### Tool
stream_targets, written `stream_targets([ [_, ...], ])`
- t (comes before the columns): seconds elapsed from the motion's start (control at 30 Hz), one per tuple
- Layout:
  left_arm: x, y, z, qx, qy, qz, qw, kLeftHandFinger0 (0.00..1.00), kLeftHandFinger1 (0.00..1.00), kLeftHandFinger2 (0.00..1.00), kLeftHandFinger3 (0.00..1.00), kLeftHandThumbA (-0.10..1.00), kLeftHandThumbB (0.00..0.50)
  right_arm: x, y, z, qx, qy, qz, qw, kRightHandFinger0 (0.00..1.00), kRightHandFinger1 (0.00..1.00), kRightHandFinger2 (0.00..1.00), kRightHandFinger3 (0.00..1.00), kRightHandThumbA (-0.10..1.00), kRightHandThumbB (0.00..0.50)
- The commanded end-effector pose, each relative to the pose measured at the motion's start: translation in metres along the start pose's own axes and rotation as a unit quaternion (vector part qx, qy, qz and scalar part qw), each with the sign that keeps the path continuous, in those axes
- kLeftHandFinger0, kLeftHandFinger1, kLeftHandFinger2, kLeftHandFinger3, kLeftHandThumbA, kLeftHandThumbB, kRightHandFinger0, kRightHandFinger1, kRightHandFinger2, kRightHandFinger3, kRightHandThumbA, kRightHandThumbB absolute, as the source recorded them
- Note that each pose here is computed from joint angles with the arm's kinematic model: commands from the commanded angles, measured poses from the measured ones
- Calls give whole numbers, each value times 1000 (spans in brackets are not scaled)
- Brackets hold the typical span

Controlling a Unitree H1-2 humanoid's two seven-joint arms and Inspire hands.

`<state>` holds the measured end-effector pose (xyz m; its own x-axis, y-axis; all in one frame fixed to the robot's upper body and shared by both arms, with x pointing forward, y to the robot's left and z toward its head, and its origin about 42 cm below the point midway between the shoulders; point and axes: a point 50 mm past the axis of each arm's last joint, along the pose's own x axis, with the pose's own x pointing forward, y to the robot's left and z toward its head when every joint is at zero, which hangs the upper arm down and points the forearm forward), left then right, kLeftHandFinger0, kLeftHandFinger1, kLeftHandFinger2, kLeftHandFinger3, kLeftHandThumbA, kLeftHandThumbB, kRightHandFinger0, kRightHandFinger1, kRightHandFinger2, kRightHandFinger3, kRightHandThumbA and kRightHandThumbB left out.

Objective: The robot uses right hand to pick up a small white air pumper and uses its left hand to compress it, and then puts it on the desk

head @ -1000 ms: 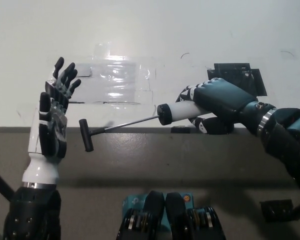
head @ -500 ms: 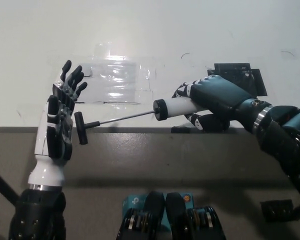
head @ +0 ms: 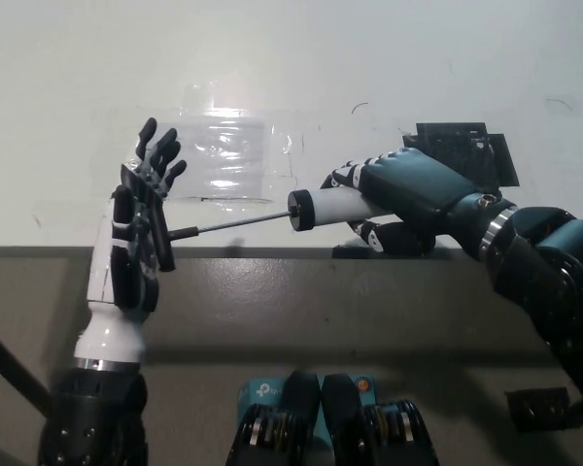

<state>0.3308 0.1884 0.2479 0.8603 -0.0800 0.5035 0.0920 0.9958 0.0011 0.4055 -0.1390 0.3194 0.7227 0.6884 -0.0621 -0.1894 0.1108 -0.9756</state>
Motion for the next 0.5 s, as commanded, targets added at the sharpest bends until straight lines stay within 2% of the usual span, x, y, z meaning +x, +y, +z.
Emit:
stream_targets([
  [0.0, 13, -9, 12, -4, -32, 0, 999, 1000, 1000, 1000, 1000, 1000, 234, 7, -29, 13, -23, -13, -34, 999, 0, 432, 760, 716, -100, 150],
  [0.1, 17, -14, 13, -9, -32, 1, 999, 1000, 1000, 1000, 1000, 1000, 225, 9, -29, 17, -21, -17, -36, 999, 0, 414, 747, 682, -100, 153],
  [0.23, 20, -18, 13, -11, -34, 0, 999, 1000, 1000, 1000, 1000, 1000, 201, 12, -32, 23, -21, -13, -32, 999, 0, 413, 737, 712, -100, 158],
  [0.47, 24, -23, 8, -10, -31, -3, 999, 1000, 1000, 1000, 1000, 1000, 206, 20, -32, 30, -28, -18, -28, 999, 0, 415, 745, 753, -100, 158],
])
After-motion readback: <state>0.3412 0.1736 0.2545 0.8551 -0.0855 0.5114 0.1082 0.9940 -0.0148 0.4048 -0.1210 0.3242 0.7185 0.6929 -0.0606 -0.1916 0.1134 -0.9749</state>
